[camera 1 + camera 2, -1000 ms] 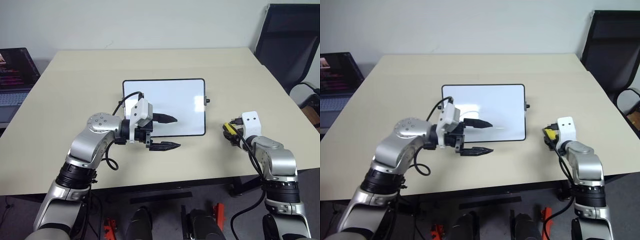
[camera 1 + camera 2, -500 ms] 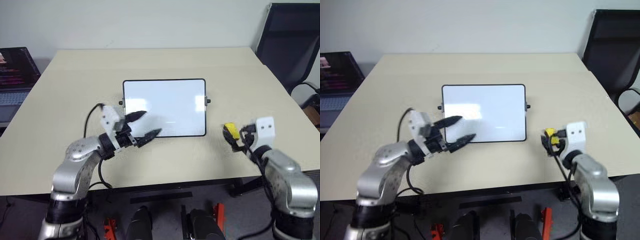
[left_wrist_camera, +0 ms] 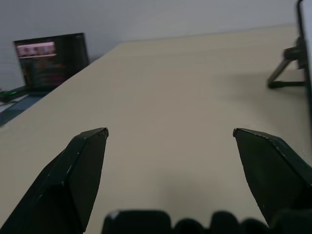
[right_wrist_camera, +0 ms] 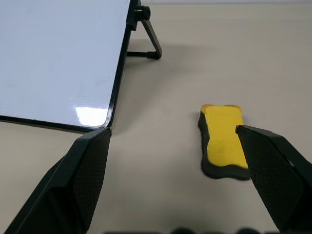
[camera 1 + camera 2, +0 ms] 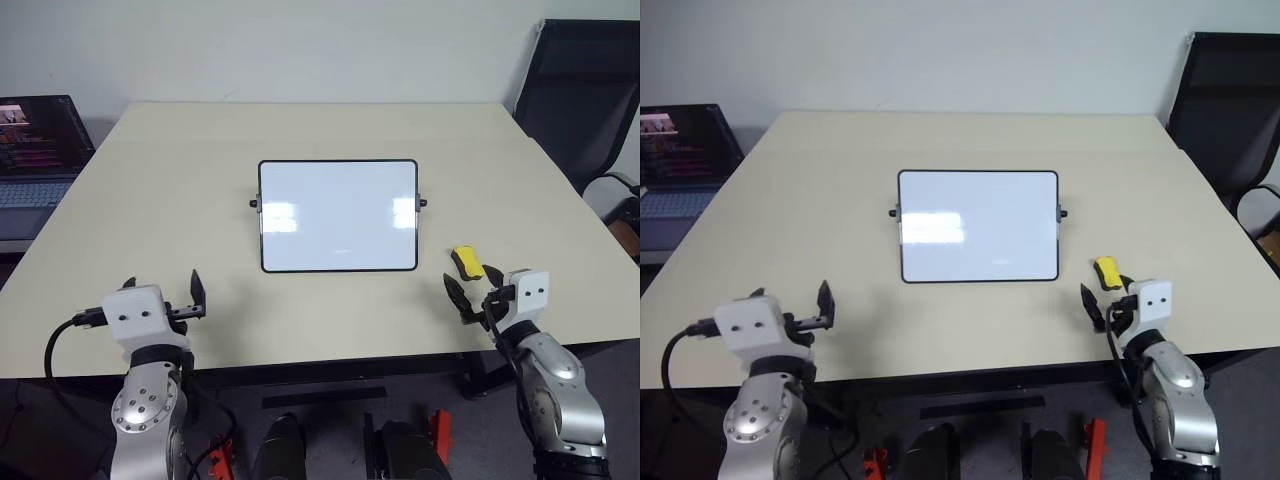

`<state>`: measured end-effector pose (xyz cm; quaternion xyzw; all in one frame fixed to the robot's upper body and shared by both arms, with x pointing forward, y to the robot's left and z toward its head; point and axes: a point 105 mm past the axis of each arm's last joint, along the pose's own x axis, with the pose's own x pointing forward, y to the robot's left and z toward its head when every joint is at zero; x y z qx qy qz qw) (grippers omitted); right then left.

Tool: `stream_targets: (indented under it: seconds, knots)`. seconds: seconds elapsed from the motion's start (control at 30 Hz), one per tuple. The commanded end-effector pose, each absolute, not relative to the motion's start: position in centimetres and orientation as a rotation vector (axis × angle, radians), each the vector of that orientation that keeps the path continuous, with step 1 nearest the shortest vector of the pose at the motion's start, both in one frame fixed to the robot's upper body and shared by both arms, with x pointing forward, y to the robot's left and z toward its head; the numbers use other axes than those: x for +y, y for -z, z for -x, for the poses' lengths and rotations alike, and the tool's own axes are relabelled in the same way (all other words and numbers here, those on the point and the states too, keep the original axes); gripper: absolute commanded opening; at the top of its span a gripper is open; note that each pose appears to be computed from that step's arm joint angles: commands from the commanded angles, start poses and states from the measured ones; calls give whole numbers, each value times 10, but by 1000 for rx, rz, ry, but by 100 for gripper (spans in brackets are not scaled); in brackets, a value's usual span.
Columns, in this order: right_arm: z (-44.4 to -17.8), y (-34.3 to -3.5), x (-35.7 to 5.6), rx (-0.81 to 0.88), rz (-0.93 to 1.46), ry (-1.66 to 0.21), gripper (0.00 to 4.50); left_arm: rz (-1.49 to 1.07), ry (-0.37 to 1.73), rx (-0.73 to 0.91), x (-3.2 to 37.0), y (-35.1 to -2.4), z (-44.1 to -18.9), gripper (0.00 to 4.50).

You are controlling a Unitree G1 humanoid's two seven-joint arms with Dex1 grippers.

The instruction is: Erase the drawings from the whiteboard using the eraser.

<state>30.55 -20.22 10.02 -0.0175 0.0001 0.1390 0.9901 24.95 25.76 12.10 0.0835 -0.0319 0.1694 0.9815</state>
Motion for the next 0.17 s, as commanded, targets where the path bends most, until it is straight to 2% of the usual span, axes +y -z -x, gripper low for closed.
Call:
stream_targets:
  seconds: [0.03, 0.17]
  knots:
    - [-313, -123, -208, -74, 70, -297, 447, -182, -303, -114, 242, -132, -246, 450]
    - [-323, -134, -209, -82, 96, -311, 447, -195, -258, -108, 237, -129, -251, 450]
